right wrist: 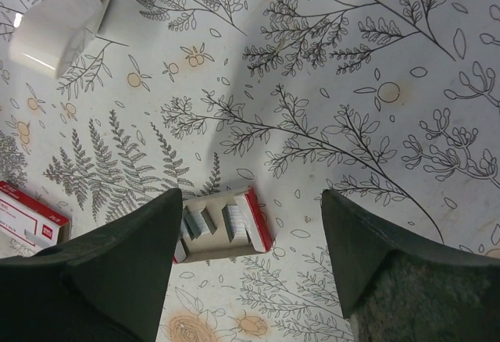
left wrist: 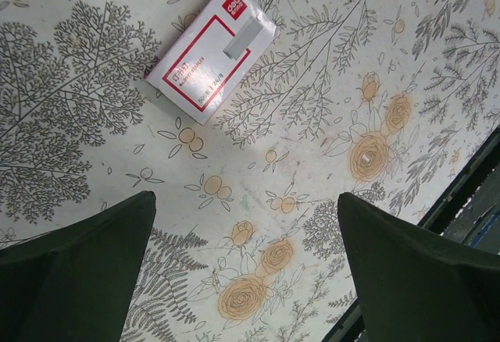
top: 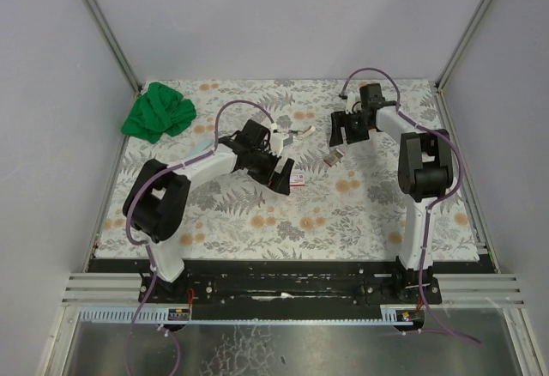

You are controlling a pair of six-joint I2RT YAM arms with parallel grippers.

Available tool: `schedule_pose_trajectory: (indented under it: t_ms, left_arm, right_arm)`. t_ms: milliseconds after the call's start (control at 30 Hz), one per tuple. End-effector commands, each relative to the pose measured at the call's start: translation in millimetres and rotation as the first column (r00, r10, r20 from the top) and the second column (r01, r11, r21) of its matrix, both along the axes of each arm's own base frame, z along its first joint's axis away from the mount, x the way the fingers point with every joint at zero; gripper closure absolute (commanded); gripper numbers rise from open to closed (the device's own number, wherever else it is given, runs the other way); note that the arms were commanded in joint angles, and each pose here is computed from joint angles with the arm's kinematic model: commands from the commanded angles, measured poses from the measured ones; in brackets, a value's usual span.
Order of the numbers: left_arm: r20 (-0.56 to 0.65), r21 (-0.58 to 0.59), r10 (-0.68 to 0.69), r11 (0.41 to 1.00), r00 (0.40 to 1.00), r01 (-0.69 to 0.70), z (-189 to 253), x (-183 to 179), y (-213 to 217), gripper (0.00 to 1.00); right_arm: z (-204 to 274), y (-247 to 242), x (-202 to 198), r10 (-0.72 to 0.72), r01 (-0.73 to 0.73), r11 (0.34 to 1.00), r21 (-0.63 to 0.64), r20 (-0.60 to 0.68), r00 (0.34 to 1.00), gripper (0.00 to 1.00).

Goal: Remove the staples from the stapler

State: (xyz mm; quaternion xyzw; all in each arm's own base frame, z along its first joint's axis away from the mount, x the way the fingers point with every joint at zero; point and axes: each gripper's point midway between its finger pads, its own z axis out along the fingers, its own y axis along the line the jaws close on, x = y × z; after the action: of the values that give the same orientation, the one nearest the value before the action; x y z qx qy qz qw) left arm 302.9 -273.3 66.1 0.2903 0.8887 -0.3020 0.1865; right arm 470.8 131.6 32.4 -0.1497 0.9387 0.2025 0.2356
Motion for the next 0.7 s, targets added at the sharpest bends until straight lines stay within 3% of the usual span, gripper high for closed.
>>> schedule_pose_trajectory:
  t_ms: [0,367,667]
  left_arm:
    - [-0.034,-0.046,0.010,0.999,0.999,-0.011,-6.9,0.3,-7.2,0.00]
    - [-0.119,-0.099,0.024,0.994,0.993,-0.036,-14.3,-8.4,-14.5,0.00]
    - [-0.155,-0.123,0.032,0.991,0.987,-0.052,-17.1,-13.3,-17.5,0.00]
  right_arm:
    - [9.3,3.1,7.0,0.023,-0.023,1.000,0.018,0.021,1.000,0.22]
    - [0.6,18.6,-17.1,0.102,-0.094,0.989,0.114,-0.063,0.993,0.38]
    - [-6.3,14.4,-41.7,0.134,-0.124,0.987,0.101,-0.096,0.986,0.49]
